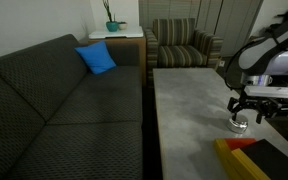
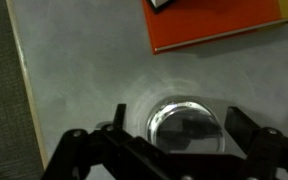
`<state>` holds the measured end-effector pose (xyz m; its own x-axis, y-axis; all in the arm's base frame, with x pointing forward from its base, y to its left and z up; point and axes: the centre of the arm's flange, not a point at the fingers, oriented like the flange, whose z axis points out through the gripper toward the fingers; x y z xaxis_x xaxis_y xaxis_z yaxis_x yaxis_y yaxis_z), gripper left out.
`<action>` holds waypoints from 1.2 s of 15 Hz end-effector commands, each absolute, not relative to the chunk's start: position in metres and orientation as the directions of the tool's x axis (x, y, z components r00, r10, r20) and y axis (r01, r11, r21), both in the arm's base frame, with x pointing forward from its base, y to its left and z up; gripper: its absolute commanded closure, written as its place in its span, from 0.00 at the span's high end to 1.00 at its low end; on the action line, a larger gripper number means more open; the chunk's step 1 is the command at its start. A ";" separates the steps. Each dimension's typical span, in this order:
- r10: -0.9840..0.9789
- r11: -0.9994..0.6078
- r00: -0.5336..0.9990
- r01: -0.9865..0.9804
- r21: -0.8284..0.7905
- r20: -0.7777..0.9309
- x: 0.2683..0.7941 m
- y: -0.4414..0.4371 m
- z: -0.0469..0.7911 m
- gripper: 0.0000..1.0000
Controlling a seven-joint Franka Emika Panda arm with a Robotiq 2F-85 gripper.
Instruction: Remove the lid from the silver object.
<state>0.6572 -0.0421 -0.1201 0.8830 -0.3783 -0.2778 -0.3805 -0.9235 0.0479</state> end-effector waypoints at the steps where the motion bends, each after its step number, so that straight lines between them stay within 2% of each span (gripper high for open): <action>1: -0.406 -0.913 0.895 -0.406 0.037 -0.184 0.670 -0.044 -0.145 1.00; 6: -0.416 -0.909 0.906 -0.416 0.024 -0.076 0.682 -0.046 -0.145 1.00; 13: -0.400 -0.916 0.912 -0.400 0.015 -0.092 0.681 -0.044 -0.147 1.00; 18: -0.294 -0.956 0.951 -0.293 0.028 -0.094 0.682 -0.041 -0.150 1.00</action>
